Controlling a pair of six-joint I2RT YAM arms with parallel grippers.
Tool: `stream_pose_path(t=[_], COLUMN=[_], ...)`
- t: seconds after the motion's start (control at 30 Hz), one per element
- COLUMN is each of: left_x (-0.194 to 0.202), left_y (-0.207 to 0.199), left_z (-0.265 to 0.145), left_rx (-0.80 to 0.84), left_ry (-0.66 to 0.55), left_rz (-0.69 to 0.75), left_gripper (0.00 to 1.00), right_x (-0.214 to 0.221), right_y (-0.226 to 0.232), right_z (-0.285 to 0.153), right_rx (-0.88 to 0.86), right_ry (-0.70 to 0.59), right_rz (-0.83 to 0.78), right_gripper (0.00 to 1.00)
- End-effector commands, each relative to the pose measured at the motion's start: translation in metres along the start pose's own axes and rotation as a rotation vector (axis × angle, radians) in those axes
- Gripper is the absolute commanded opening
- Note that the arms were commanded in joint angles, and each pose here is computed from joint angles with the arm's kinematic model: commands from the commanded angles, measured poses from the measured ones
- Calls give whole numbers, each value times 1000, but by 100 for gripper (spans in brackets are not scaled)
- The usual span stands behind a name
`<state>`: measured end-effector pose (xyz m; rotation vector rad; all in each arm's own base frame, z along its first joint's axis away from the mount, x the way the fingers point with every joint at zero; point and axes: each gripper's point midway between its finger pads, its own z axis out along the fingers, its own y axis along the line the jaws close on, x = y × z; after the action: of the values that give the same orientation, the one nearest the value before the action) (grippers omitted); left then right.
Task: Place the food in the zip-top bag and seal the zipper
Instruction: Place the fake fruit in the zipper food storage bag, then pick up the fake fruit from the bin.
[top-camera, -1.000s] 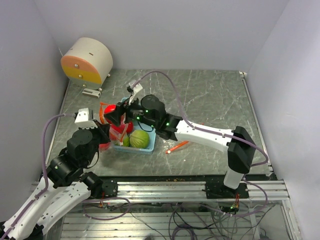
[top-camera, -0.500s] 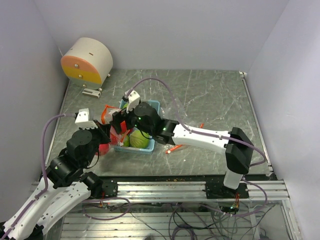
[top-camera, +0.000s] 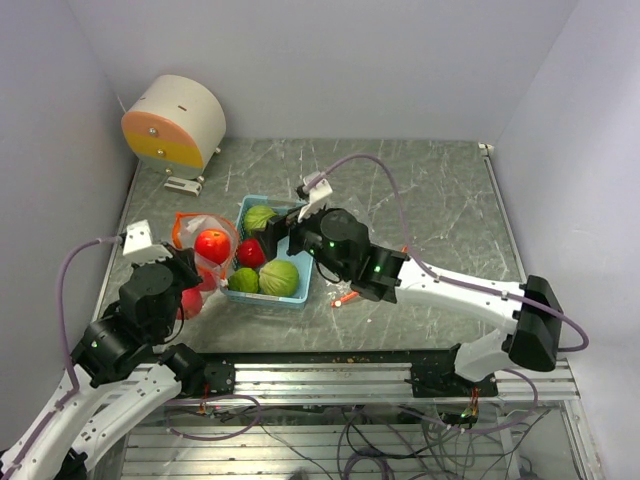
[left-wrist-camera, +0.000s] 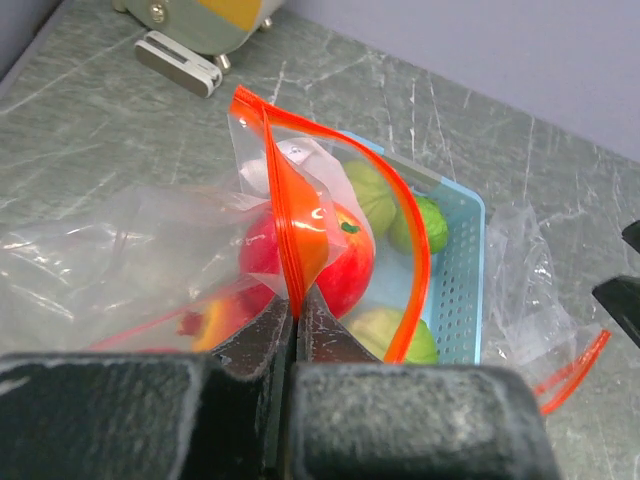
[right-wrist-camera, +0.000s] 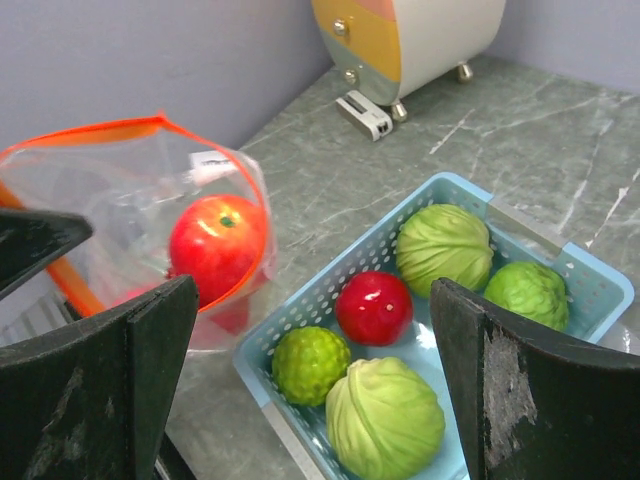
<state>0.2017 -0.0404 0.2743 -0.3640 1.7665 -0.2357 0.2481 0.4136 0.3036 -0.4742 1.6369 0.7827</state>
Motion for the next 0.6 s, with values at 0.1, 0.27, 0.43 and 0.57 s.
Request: stream_pose_path(t=[0.1,0.27,0.43,0.57], left_x=[-28,-34,-38,-36], left_y=[22,31,40,38], left_z=[-17,-24,-28,-27], left_rx=[-61,-87,-126,-112], left_ry=[-102,-117,-128,-128], left_rz=[-78,-75,-81,-84], left_gripper=[7,7,7,7], right_x=[67,102,136,161], right_y=[-32,-42,-39,-29], right_z=[43,73,94,105], right_rx=[117,142,86,22], right_ry=[226,324,406,465], right_rz=[22,45,68,69], right_gripper=[99,99,99,96])
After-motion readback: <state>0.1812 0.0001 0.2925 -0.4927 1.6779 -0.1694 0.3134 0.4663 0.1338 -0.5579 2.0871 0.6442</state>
